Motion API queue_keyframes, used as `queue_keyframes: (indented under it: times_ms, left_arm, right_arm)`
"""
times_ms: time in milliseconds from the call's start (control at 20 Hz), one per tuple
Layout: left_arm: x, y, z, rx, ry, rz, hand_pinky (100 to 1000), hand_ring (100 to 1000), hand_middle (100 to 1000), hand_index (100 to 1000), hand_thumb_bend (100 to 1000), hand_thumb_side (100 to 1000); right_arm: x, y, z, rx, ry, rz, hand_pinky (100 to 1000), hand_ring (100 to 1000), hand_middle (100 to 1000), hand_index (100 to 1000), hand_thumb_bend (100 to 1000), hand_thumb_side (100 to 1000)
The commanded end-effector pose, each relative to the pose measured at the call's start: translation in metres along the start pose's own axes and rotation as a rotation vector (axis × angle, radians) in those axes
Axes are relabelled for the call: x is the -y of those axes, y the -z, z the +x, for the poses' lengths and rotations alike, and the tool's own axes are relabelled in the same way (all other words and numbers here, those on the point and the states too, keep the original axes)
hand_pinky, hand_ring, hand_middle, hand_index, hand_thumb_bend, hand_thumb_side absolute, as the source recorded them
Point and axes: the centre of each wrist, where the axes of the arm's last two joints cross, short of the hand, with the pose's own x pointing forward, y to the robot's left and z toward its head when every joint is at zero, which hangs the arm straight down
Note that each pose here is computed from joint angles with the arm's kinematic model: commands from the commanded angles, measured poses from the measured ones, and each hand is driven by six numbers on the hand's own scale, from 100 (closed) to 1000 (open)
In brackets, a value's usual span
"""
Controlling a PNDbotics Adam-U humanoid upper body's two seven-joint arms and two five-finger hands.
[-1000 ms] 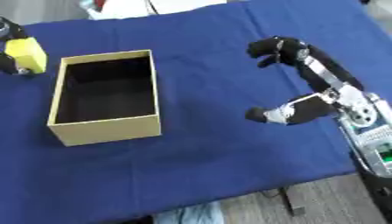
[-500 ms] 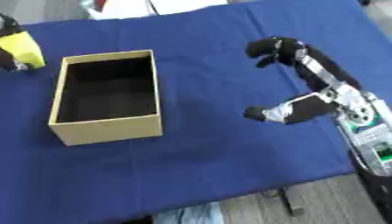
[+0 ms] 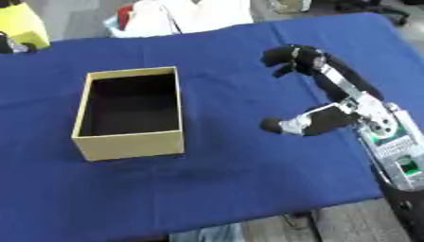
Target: Pick up objects on the table and place them in the box.
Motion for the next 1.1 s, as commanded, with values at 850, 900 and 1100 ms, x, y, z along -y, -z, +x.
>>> queue_keyframes:
  times_ms: [850,900,1100]
  left_arm:
    - [-0.018,0.005,0.117,0.546,-0.092,-0.172,573,330,177,439,536,100]
    - [-0.014,0.006,0.12,0.554,-0.099,-0.2,579,352,202,458,547,100]
    - [-0.002,0.011,0.133,0.593,-0.104,-0.285,586,375,230,477,560,100]
  right_arm:
    - [0.007,0.002,0.002,0.015,-0.007,-0.014,740,831,784,885,649,355]
    - [0.007,0.002,0.002,0.013,-0.007,-0.019,745,836,787,887,649,354]
    - [0.008,0.001,0.002,0.007,-0.008,-0.044,787,855,793,887,651,348]
